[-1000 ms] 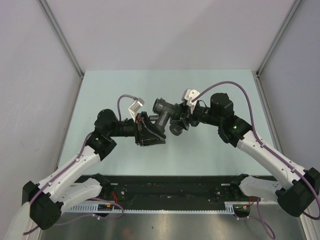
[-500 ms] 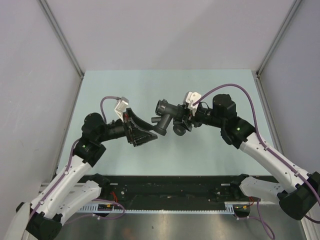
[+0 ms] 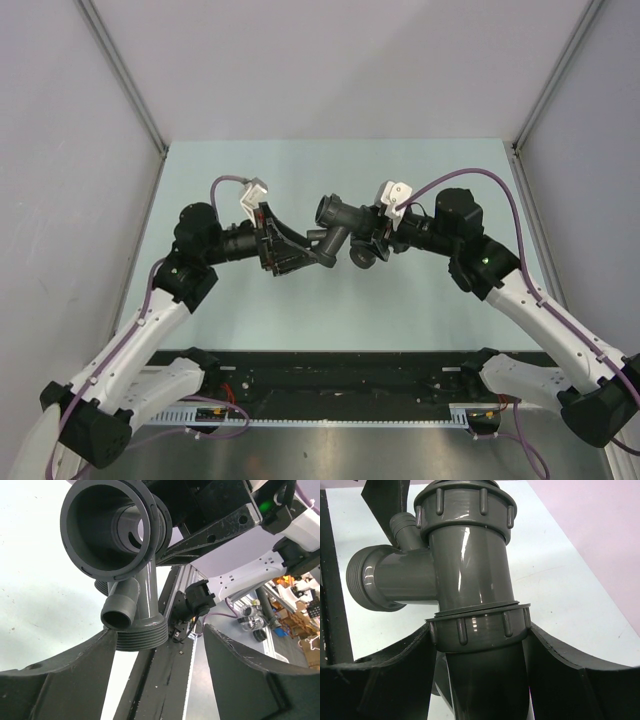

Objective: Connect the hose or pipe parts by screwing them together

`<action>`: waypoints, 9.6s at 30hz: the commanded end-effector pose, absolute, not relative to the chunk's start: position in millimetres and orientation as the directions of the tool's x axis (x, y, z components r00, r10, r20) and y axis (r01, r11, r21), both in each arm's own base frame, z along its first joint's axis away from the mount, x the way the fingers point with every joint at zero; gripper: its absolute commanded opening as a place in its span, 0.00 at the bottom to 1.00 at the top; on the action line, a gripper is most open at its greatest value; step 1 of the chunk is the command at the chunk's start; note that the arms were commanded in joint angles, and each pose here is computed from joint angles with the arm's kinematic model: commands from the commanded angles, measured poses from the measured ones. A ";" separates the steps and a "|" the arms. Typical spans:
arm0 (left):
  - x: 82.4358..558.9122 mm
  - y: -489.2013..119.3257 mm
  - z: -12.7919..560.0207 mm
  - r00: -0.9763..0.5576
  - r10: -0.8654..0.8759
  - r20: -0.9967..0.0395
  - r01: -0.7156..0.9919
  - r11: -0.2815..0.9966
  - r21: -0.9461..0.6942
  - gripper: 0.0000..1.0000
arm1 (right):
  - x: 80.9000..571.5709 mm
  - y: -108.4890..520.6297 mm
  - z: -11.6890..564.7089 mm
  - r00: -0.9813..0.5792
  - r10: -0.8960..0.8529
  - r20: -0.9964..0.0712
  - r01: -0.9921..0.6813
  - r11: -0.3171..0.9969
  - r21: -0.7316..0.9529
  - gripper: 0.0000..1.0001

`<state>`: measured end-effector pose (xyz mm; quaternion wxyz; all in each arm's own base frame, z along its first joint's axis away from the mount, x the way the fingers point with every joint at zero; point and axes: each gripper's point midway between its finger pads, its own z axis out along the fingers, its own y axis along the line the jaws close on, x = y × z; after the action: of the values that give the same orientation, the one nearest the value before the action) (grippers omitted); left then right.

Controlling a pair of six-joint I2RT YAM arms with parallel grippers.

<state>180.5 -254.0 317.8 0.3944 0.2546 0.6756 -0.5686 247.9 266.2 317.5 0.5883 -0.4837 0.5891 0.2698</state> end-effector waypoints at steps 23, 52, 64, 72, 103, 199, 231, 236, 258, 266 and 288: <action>227.6 -239.6 276.0 -0.400 -0.052 -0.915 0.796 0.474 -0.375 0.67 | 200.8 276.9 381.0 0.215 -0.030 -0.976 -0.951 0.221 -0.216 0.00; 176.9 -283.8 319.4 -0.557 -0.093 -0.825 0.780 0.282 -0.559 0.00 | 223.6 273.6 375.5 0.200 -0.064 -0.978 -0.922 0.325 -0.210 0.00; 219.4 -284.3 286.6 -0.564 -0.096 -0.820 0.719 0.431 -0.545 0.00 | 197.1 274.7 376.8 0.206 -0.046 -0.978 -0.952 0.220 -0.211 0.00; 253.0 -265.2 286.4 -0.563 -0.169 -0.809 0.650 0.514 -0.560 0.08 | 181.5 281.3 367.0 0.185 -0.049 -0.981 -0.972 0.135 -0.190 0.00; 244.9 -265.5 341.3 -0.549 -0.231 -0.803 0.769 0.236 -0.594 0.48 | 168.7 306.5 311.2 0.114 -0.182 -0.977 -0.993 0.004 -0.116 0.00; 195.0 -217.2 58.4 -0.918 -0.190 -0.348 0.168 0.607 -0.776 0.09 | 186.0 337.8 80.2 -0.386 -0.564 -0.730 -0.920 0.299 0.255 0.21; 169.2 -188.1 -21.5 -0.931 -0.254 -0.263 -0.033 0.775 -0.631 0.11 | 208.1 314.1 -7.5 -0.598 -0.585 -0.549 -0.799 0.488 0.351 0.19; 177.3 -195.7 -5.1 -0.920 -0.278 -0.276 -0.022 0.740 -0.673 0.27 | 208.3 311.7 -13.2 -0.598 -0.593 -0.540 -0.799 0.492 0.345 0.09; 254.7 -234.0 177.0 -0.796 -0.344 -0.498 0.263 0.545 -0.796 0.26 | 214.4 316.4 28.4 -0.497 -0.584 -0.642 -0.862 0.420 0.284 0.00; 262.7 -207.4 159.2 -0.740 -0.372 -0.560 0.246 0.626 -0.740 0.55 | 217.6 315.0 33.5 -0.493 -0.576 -0.652 -0.863 0.420 0.281 0.00; 274.4 -180.6 248.0 -0.603 -0.280 -0.747 0.426 0.679 -0.598 0.72 | 319.2 263.9 131.7 -0.339 -0.499 -0.798 -0.763 0.641 -0.077 0.00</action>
<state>281.0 -184.5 239.5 0.4367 0.0269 0.8034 -0.4039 276.4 275.5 105.1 0.3597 -0.4185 0.8015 0.2303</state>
